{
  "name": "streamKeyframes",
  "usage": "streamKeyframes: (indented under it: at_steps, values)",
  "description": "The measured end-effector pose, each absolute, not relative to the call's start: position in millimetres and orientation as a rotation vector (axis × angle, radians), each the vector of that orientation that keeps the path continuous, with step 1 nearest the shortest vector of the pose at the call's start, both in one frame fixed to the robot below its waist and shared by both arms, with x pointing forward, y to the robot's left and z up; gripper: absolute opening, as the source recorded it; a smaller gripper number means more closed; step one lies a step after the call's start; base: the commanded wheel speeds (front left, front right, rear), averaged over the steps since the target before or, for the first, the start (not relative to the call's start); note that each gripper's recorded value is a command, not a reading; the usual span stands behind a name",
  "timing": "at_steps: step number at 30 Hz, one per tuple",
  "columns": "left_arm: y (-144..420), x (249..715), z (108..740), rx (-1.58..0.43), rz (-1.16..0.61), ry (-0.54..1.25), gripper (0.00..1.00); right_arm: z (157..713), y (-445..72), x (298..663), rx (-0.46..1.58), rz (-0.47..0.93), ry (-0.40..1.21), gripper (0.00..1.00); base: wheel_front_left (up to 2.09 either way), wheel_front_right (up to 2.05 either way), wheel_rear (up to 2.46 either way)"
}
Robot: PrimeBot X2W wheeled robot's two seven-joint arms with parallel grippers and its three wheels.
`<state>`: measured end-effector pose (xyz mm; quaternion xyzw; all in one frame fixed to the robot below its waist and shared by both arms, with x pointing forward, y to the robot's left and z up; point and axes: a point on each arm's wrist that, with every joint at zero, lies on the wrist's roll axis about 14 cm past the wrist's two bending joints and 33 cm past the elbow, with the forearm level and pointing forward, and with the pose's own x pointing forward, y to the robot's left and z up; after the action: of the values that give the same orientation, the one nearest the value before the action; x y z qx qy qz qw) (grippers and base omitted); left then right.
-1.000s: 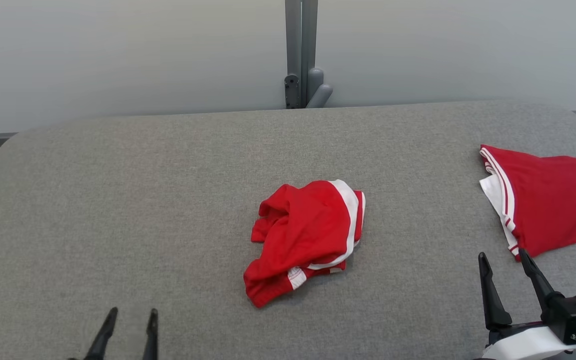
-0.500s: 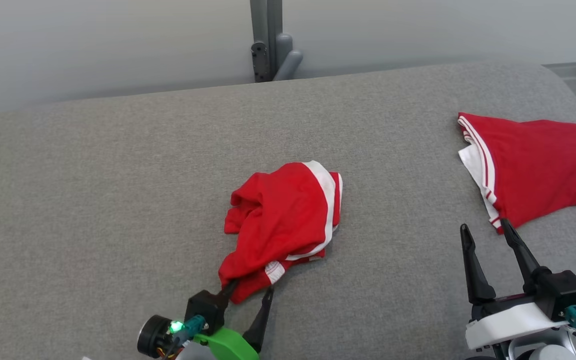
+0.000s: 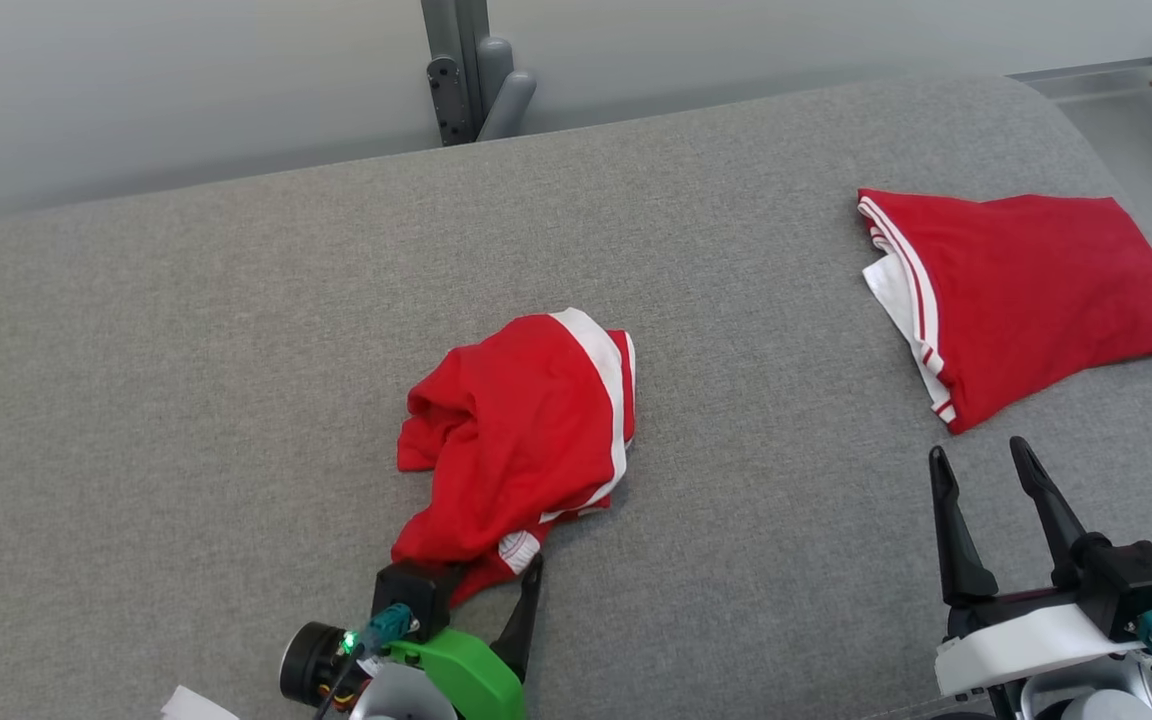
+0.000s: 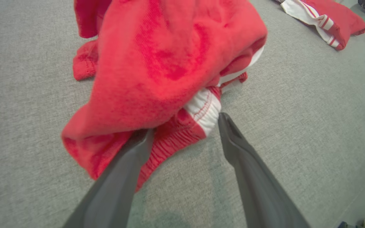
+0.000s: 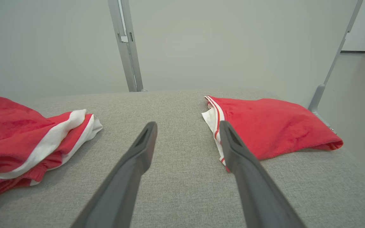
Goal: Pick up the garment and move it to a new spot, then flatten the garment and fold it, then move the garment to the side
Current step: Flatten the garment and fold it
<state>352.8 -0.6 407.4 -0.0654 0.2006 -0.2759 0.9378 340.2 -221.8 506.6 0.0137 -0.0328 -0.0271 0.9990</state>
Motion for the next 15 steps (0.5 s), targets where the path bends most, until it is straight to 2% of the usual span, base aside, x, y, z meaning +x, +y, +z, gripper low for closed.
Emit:
streamKeyframes:
  at_steps: [7, 8, 9, 10, 15]
  values:
    - [-2.3, 352.7, 405.5, -0.137, -0.556, 0.428, 1.00, 505.7, -220.0, 341.8, 0.035, -0.053, -0.064, 1.00, 0.00, 0.00, 0.00]
    - [-3.7, 351.6, 402.0, -0.125, -0.567, 0.447, 0.68, 505.4, -219.2, 342.1, 0.036, -0.051, -0.063, 1.00, 0.00, 0.00, 0.00]
    - [-5.1, 351.1, 399.9, -0.117, -0.578, 0.460, 0.27, 505.1, -218.3, 342.2, 0.038, -0.049, -0.063, 1.00, 0.00, 0.00, 0.00]
    - [-6.5, 351.6, 399.7, -0.117, -0.586, 0.466, 0.00, 504.7, -217.2, 342.2, 0.041, -0.047, -0.062, 1.00, 0.00, 0.00, 0.00]
    - [-6.0, 365.1, 417.7, -0.110, -0.647, 0.452, 0.00, 506.0, -223.6, 340.7, 0.049, -0.071, -0.067, 1.00, 0.00, 0.00, 0.00]
